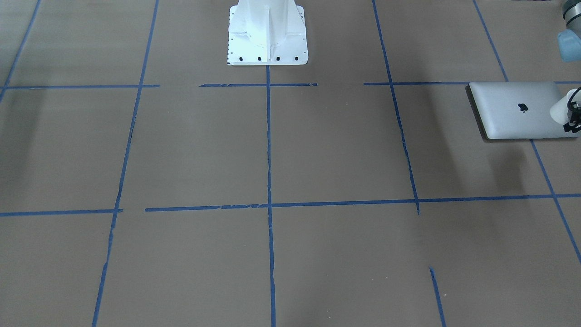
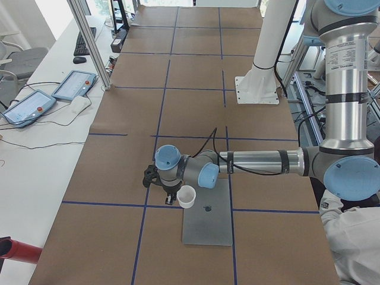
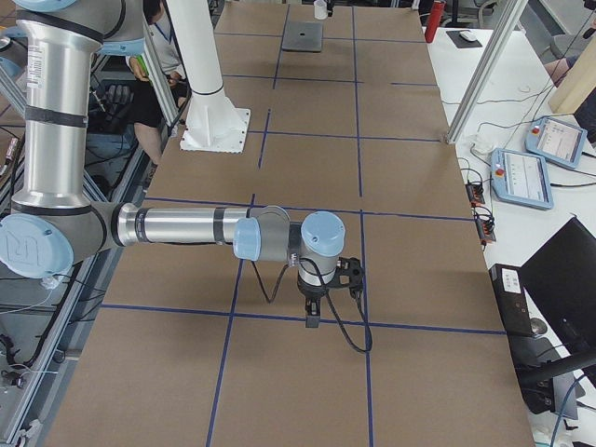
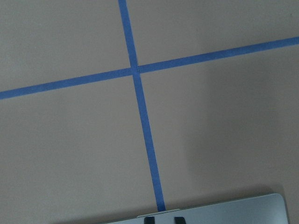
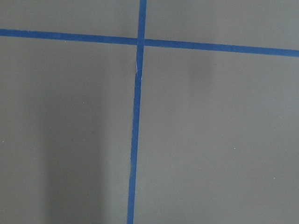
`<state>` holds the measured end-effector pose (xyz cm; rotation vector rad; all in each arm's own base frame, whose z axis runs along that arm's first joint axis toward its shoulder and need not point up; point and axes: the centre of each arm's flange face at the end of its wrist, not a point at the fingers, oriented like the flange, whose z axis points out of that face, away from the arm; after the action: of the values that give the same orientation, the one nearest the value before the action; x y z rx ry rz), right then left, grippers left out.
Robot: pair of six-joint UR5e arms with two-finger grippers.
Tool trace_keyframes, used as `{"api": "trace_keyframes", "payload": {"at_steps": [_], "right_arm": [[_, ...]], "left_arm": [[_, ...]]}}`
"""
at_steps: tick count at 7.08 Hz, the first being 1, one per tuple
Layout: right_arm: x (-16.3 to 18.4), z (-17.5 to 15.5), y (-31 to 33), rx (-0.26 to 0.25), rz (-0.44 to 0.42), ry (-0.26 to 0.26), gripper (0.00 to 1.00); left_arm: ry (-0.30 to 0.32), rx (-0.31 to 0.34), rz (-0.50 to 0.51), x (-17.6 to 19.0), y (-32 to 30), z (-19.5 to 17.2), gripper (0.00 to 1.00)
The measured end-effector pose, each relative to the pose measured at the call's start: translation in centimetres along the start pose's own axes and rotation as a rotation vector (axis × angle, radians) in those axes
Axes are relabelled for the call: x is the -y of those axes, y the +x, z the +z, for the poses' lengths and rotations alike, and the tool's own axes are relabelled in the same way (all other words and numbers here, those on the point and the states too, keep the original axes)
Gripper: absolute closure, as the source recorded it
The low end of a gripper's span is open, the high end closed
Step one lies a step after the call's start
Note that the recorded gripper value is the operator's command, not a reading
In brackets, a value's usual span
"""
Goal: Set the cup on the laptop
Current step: 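Carry the mug with the left gripper toward the silver laptop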
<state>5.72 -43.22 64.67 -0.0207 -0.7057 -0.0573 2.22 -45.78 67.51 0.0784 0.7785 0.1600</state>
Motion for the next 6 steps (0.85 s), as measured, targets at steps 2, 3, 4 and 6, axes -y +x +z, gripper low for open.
{"api": "trace_keyframes", "payload": {"at_steps": [2, 3, 4, 6], "right_arm": [[0.0, 0.0, 0.0, 0.0, 0.0, 0.0, 0.0], [0.0, 0.0, 0.0, 0.0, 0.0, 0.0, 0.0], [0.0, 0.0, 0.0, 0.0, 0.001, -0.001, 0.0], [0.0, 0.0, 0.0, 0.0, 0.001, -0.001, 0.0]], "left_arm": [[-0.004, -0.001, -0.022, -1.9, -1.0, 0.9, 1.0], [-0.001, -0.002, -0.054, -2.5, -1.4, 1.4, 1.0], [0.007, -0.002, -0.074, -3.7, -2.2, 2.1, 1.0], [0.047, -0.006, -0.128, -5.8, -3.1, 3.3, 1.0]]}}
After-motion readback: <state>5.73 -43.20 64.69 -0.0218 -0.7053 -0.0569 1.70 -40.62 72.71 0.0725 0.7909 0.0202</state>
